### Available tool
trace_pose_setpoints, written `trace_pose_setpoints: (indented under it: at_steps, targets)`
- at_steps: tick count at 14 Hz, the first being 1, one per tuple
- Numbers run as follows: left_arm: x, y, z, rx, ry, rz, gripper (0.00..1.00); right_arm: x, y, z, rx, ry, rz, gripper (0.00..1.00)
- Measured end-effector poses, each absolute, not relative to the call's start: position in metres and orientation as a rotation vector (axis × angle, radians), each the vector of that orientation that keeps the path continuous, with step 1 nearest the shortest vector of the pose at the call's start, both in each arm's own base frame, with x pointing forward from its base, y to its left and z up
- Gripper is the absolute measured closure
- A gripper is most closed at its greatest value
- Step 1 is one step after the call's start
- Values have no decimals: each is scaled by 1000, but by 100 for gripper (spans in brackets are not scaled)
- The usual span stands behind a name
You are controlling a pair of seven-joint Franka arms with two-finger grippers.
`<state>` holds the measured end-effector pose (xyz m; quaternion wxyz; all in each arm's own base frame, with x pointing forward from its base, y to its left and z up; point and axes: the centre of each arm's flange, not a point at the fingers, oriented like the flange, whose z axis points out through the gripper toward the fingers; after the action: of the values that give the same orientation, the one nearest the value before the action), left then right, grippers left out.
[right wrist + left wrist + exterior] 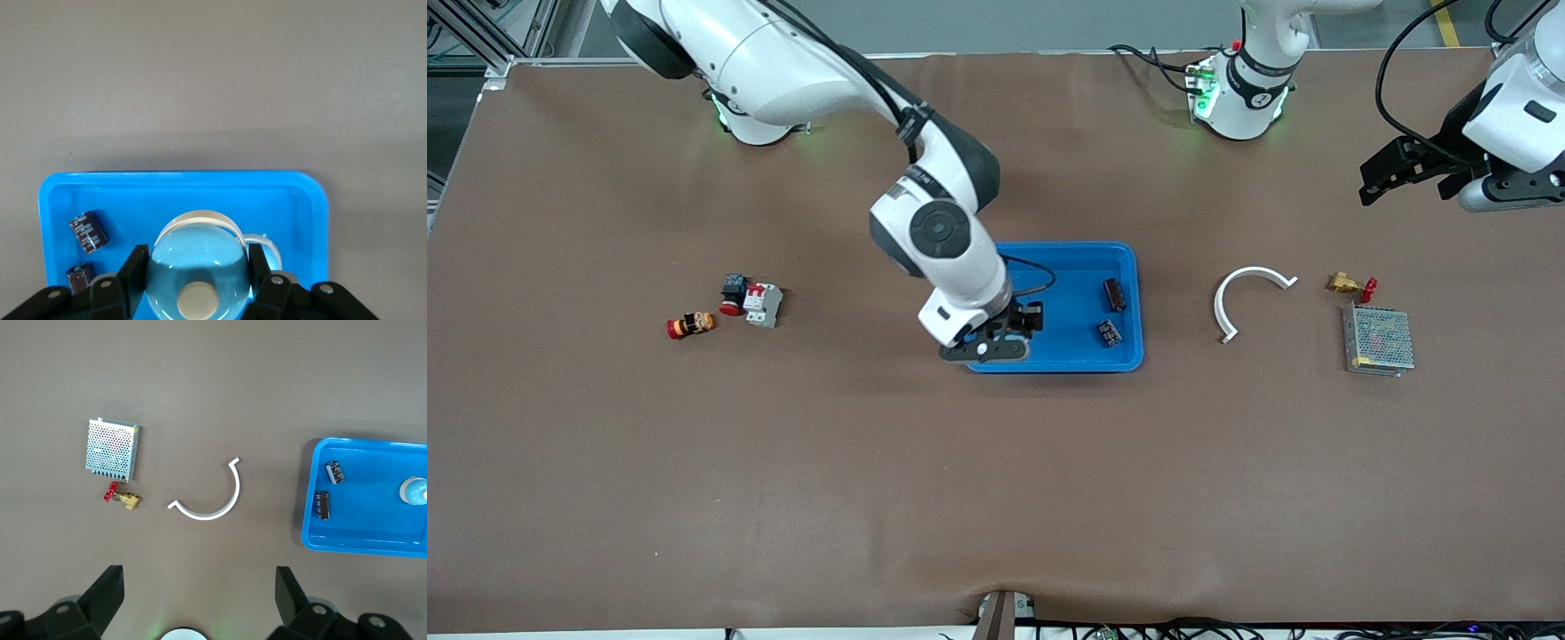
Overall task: Place electrolytic capacitor and blue bell in tray
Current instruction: 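Lower the bell into the tray and open the right gripper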
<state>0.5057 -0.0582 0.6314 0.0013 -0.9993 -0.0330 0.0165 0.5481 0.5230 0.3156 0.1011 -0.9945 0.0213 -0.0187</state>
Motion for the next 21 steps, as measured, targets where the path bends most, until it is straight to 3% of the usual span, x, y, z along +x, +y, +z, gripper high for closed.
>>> trace_pose_setpoints:
  at_steps: [7, 21]
  targets:
    - [506, -58, 630, -3137, -104, 55, 0, 498, 551, 263, -2920, 61, -116, 35]
    - [507, -58, 627, -3136, -104, 65, 0, 465, 571, 234, -2951, 38, -165, 35]
